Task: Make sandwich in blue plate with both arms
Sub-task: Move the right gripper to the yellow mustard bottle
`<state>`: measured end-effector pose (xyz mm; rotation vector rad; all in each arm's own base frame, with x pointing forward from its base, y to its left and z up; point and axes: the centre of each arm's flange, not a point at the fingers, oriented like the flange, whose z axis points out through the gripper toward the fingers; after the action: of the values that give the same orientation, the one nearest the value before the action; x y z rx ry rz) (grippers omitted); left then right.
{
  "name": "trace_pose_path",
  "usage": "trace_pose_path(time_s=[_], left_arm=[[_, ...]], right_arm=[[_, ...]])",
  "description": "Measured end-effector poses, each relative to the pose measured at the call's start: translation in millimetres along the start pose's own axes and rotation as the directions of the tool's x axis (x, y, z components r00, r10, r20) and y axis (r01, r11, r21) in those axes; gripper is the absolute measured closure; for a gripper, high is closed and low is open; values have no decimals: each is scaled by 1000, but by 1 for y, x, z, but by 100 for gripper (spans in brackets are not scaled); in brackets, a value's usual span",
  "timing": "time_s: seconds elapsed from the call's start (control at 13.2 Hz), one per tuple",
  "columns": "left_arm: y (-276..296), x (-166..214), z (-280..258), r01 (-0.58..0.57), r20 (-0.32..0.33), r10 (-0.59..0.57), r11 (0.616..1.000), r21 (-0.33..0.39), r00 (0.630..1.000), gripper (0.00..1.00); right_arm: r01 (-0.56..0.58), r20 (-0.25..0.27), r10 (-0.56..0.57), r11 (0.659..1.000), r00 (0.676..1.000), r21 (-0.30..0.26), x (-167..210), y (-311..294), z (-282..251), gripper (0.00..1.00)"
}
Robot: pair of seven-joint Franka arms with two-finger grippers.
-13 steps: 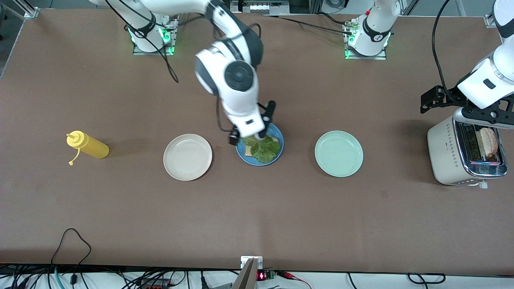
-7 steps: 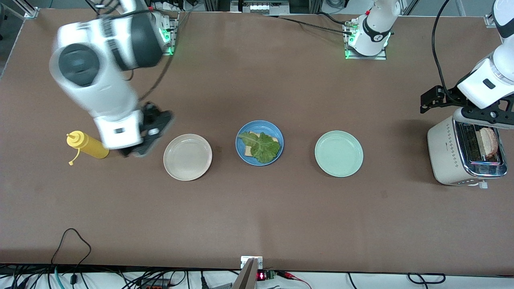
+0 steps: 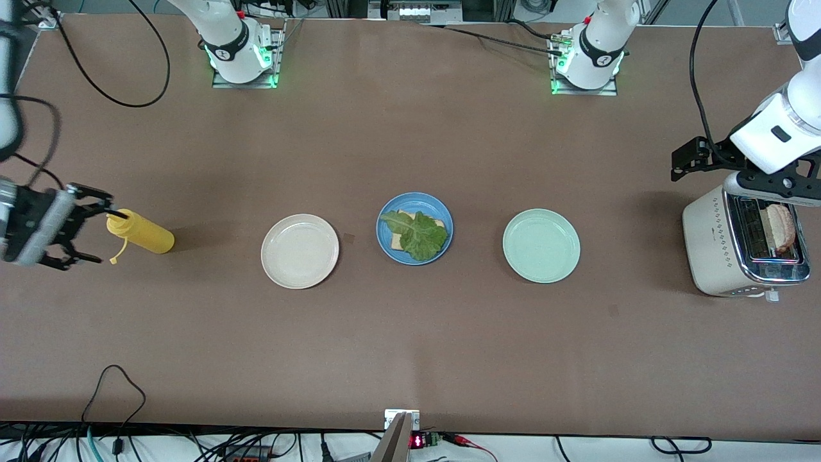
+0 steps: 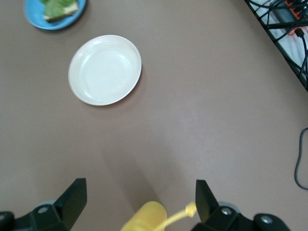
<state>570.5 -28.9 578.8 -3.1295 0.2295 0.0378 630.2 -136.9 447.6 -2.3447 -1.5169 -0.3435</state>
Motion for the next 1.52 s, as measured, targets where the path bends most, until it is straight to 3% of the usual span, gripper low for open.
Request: trace_pose_path(time_s=[0.15, 0.38, 0.53, 0.68, 0.99, 1.52], left_arm=[[0, 0, 0, 0, 0, 0, 1000, 0, 1000, 0], [0, 0, 0, 0, -1, 0, 1000, 0, 1000, 0], [0, 0, -1, 0, -2, 0, 1000, 0, 1000, 0], [0, 0, -1, 0, -2, 0, 1000, 0, 1000, 0], [0, 0, -2, 0, -3, 0, 1000, 0, 1000, 0], [0, 0, -2, 0, -3, 0, 1000, 0, 1000, 0]], right_arm=[[61, -113, -59, 998, 992, 16, -44, 2, -10, 0], [122, -298, -107, 992, 949, 32, -109, 7, 1, 0], [149, -466, -120, 988, 877, 26, -161, 12, 26, 0], [146, -566, -106, 989, 817, 25, -208, 13, 52, 0], [139, -657, -105, 990, 747, -1, -238, 18, 87, 0], [169, -742, -52, 982, 669, 84, -278, 4, 144, 0]])
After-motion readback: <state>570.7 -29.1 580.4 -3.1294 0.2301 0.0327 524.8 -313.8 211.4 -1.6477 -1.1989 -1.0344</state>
